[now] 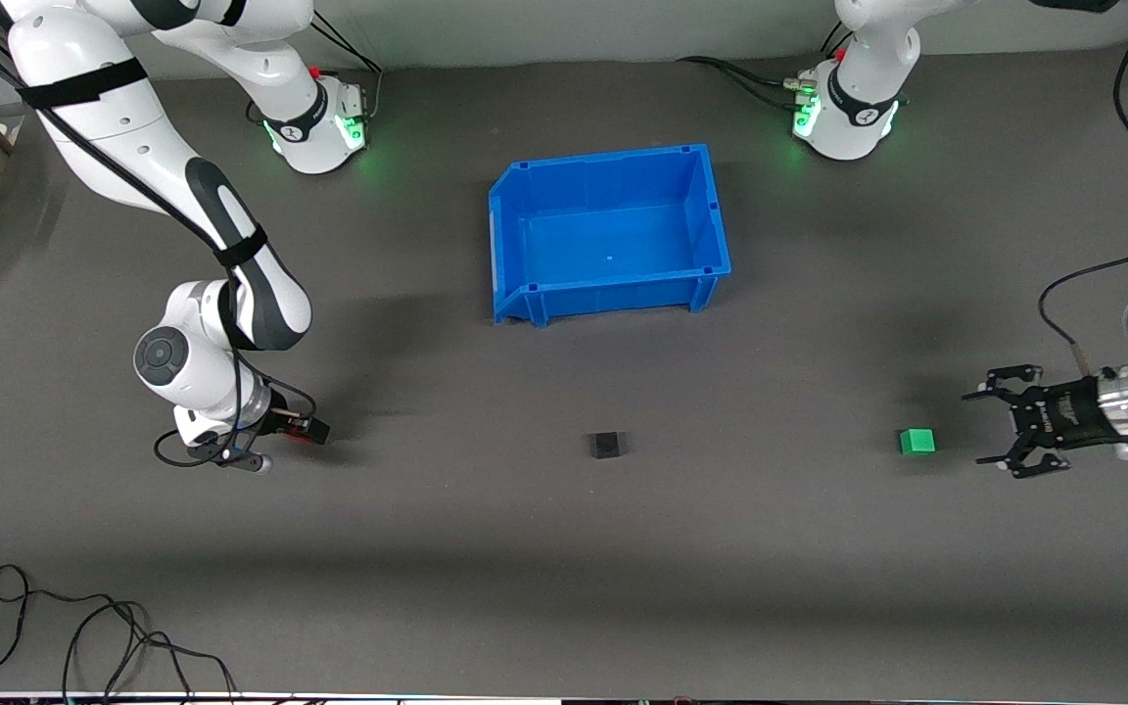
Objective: Attach green and red cubes to black cube
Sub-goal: 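Lower the right gripper onto the red cube while the left gripper reaches the green cube, then grasp the red cube with the right gripper while the left gripper grasps green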
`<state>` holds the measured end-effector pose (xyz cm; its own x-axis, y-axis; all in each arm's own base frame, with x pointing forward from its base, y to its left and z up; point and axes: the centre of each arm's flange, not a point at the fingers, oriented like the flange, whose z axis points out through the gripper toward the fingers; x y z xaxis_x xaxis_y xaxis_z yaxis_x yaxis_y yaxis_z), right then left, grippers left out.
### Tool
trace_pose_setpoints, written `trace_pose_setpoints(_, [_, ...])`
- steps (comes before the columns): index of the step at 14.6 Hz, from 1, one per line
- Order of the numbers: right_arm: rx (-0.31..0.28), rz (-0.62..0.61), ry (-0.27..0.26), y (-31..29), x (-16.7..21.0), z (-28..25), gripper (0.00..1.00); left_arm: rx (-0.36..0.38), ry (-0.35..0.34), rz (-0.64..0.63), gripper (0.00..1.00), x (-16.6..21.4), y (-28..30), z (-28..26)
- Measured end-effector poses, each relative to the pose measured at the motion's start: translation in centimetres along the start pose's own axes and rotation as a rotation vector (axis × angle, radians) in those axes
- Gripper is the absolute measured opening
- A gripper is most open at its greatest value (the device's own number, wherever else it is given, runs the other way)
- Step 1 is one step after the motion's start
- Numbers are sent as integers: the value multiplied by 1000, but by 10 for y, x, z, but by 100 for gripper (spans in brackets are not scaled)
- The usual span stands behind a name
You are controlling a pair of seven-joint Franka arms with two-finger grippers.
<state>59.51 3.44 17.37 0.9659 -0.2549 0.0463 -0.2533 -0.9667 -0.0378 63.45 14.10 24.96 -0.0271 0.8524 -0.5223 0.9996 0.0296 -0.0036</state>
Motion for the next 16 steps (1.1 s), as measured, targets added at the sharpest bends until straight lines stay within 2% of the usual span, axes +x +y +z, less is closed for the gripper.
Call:
trace_pose_setpoints(1, [0,2,0,0,0,0,96,-7,-11,15,100,7,-1,11])
trace_pose_setpoints(3, [0,5,0,1,0,0,80,-11,-28,35,100,18,-2,27])
trace_pose_setpoints(11, [0,9,0,1,0,0,67,-30,-30,59,100,37,-14,67])
trace_pose_setpoints(14, [-1,13,0,4,1,0,65,-36,-37,74,100,40,-22,78])
trace_pose_setpoints(15, [-1,15,1,5,2,0,62,-36,-37,76,96,40,-23,78])
trace_pose_setpoints(16, [-1,16,1,5,2,0,62,-36,-38,77,96,40,-23,78])
